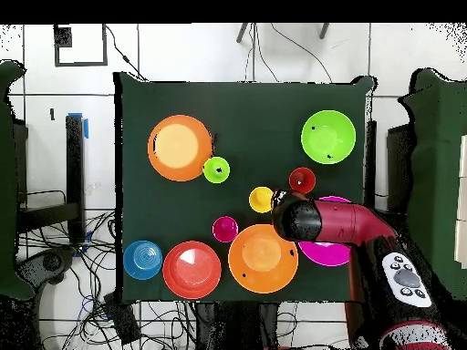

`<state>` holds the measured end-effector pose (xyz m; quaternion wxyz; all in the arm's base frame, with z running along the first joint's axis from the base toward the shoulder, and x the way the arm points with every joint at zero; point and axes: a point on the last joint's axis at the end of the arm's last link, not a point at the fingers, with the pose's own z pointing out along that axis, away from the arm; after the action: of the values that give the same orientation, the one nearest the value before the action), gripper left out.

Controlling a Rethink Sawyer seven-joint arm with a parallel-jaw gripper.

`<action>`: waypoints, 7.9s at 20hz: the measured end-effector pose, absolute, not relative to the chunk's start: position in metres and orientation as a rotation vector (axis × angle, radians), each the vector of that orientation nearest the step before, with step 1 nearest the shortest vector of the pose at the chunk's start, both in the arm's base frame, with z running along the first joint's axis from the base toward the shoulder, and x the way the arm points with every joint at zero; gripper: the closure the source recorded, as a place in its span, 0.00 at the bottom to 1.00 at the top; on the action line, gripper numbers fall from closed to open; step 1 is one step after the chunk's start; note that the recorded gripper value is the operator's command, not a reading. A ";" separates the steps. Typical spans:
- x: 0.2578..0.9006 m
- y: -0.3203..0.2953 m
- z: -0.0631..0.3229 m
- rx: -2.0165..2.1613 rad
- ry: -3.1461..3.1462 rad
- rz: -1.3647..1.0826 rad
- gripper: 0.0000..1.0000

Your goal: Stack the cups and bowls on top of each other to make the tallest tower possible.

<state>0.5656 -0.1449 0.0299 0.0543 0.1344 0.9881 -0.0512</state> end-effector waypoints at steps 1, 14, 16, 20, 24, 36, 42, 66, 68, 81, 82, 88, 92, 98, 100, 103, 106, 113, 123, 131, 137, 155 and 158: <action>0.565 -0.146 0.030 0.411 3.001 -0.156 1.00; 0.566 -0.146 0.030 0.411 3.001 -0.153 0.00; 0.566 -0.146 0.030 0.411 3.001 -0.153 0.00; 0.566 -0.146 0.030 0.411 3.001 -0.153 0.00; 0.566 -0.146 0.030 0.411 3.000 -0.153 0.00; 0.566 -0.152 0.033 0.423 2.993 -0.155 0.00; 0.567 -0.163 0.040 0.445 2.976 -0.166 0.00; 0.571 -0.175 0.059 0.456 2.943 -0.209 0.00; 0.570 -0.175 0.059 0.459 2.944 -0.211 0.00; 0.561 -0.190 0.061 0.530 2.945 -0.238 0.00; 0.561 -0.190 0.061 0.533 2.945 -0.240 0.00; 0.559 -0.195 0.062 0.549 2.931 -0.250 0.00; 0.559 -0.196 0.063 0.550 2.912 -0.259 0.00; 0.560 -0.193 0.058 0.542 2.878 -0.271 0.00; 0.560 -0.189 0.051 0.547 2.875 -0.262 0.00; 0.559 -0.185 0.043 0.555 2.871 -0.249 0.00; 0.557 -0.180 0.035 0.561 2.875 -0.238 0.00; 0.547 -0.168 0.023 0.589 2.906 -0.211 0.00; 0.538 -0.167 0.021 0.619 2.919 -0.213 0.00; 0.533 -0.173 0.023 0.646 2.919 -0.240 0.00; 0.532 -0.167 0.024 0.684 2.920 -0.238 0.00; 0.516 -0.148 0.016 0.723 2.962 -0.212 0.00; 0.512 -0.148 0.012 0.728 2.972 -0.211 0.00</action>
<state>0.5123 -0.1476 0.0118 0.0374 0.2374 0.9683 -0.0688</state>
